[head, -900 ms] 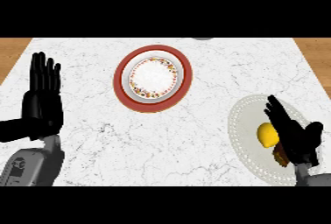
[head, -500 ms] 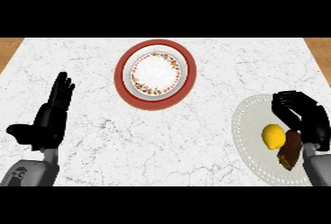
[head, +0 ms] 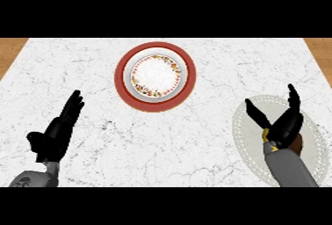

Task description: Pick the lemon from the placemat and place it in the plate

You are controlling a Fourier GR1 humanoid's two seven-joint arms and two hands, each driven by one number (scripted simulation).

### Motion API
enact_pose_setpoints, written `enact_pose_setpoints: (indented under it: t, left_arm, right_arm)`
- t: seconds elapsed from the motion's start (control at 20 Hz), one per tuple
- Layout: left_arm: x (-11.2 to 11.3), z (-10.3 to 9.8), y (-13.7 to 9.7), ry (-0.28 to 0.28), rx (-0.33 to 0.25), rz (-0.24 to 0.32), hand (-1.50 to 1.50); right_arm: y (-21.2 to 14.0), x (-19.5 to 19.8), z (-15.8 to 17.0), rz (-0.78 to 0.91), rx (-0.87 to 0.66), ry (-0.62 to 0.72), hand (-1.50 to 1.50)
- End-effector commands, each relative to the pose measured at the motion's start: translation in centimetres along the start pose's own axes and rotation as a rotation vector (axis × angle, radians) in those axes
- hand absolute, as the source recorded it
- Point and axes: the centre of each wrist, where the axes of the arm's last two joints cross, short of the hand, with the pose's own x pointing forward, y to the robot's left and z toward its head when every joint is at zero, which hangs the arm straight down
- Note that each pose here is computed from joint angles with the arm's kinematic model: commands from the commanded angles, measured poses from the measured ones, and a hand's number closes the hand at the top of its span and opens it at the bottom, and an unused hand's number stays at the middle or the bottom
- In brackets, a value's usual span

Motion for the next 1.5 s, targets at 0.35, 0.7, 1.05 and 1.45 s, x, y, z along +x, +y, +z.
enact_pose_setpoints:
  t: [0.35, 0.7, 1.05, 1.45]
  left_arm:
    - [-1.0, 0.9, 3.6, 0.043, 0.004, -0.001, 0.0]
    - [-2.0, 1.9, 1.9, 0.044, 0.017, -0.012, 0.0]
    - [-2.2, 2.5, 2.1, 0.06, 0.027, 0.0, 0.0]
    - [-0.7, 0.7, 1.7, 0.03, 0.02, -0.001, 0.0]
  right_arm:
    - [1.2, -2.9, 2.6, 0.243, -0.069, 0.118, -1.5]
    - [0.7, -2.2, 1.4, 0.496, 0.137, 0.33, -1.5]
    - [1.1, 3.9, 2.5, 0.606, 0.193, 0.491, -1.5]
    - [-1.0, 6.8, 2.4, 0.777, 0.226, 0.6, -1.5]
